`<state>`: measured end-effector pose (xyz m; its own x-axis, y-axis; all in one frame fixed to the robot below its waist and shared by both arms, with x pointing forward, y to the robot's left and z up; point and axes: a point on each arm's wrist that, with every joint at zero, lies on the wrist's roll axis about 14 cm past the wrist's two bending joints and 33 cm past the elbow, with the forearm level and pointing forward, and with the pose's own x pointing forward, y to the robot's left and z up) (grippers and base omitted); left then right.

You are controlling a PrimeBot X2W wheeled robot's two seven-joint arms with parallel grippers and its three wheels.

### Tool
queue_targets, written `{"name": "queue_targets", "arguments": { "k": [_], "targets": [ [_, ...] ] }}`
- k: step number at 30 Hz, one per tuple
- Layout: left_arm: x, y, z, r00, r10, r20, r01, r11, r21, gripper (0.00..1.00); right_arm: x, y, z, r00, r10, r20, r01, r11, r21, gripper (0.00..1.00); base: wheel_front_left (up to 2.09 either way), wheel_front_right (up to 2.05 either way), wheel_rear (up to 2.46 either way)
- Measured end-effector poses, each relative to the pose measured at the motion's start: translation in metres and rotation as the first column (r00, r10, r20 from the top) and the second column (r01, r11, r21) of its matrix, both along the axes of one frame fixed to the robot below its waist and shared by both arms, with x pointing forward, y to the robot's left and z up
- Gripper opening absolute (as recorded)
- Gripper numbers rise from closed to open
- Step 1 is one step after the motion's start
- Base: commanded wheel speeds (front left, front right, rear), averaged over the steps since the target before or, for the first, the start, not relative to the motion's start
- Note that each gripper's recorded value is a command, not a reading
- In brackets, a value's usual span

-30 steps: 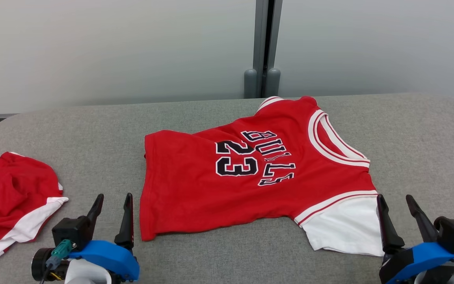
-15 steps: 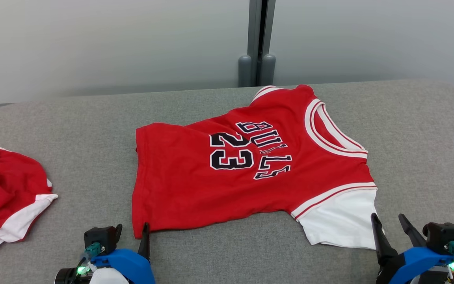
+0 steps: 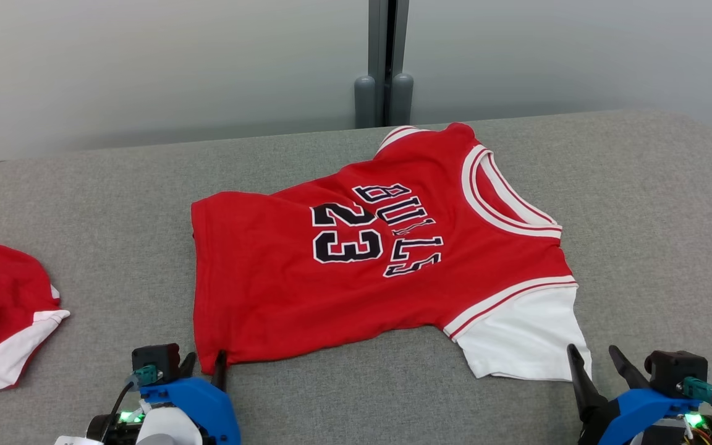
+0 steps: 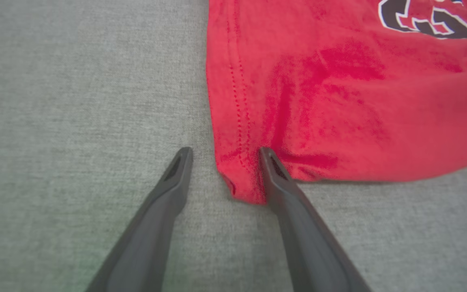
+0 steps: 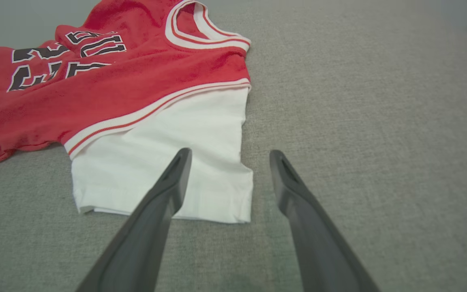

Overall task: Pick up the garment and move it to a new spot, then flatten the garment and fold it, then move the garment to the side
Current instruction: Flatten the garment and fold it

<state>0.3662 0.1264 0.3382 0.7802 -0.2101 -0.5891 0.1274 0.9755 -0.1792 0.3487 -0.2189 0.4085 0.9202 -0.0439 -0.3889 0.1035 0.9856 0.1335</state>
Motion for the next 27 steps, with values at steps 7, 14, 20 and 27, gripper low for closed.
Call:
{"name": "queue_targets", "arguments": {
  "k": [7,14,20,27],
  "targets": [
    [0.0,-0.008,-0.005,1.0,-0.009,-0.022,0.008,0.999,-0.031,0.0,-0.004,-0.004,-0.017,0.997,-0.009,-0.076,0.009,1.0,-0.002,1.0,0.0,0.0,0.0],
    [0.003,-0.004,-0.005,1.0,-0.001,-0.005,0.001,1.0,-0.031,0.0,-0.004,0.006,-0.042,0.983,0.03,-0.179,-0.033,0.999,-0.011,1.0,0.0,0.0,0.0],
    [0.005,-0.004,-0.003,1.0,-0.006,0.013,0.006,0.999,-0.039,0.0,0.001,0.015,-0.046,0.98,0.058,-0.192,-0.059,0.998,0.004,0.0,0.0,0.0,0.0],
    [0.022,-0.013,0.023,0.99,0.085,0.113,-0.063,0.981,-0.184,0.0,0.017,0.009,-0.014,0.999,0.009,-0.044,-0.006,0.999,0.053,0.0,0.0,0.0,0.0]
  ]
}}
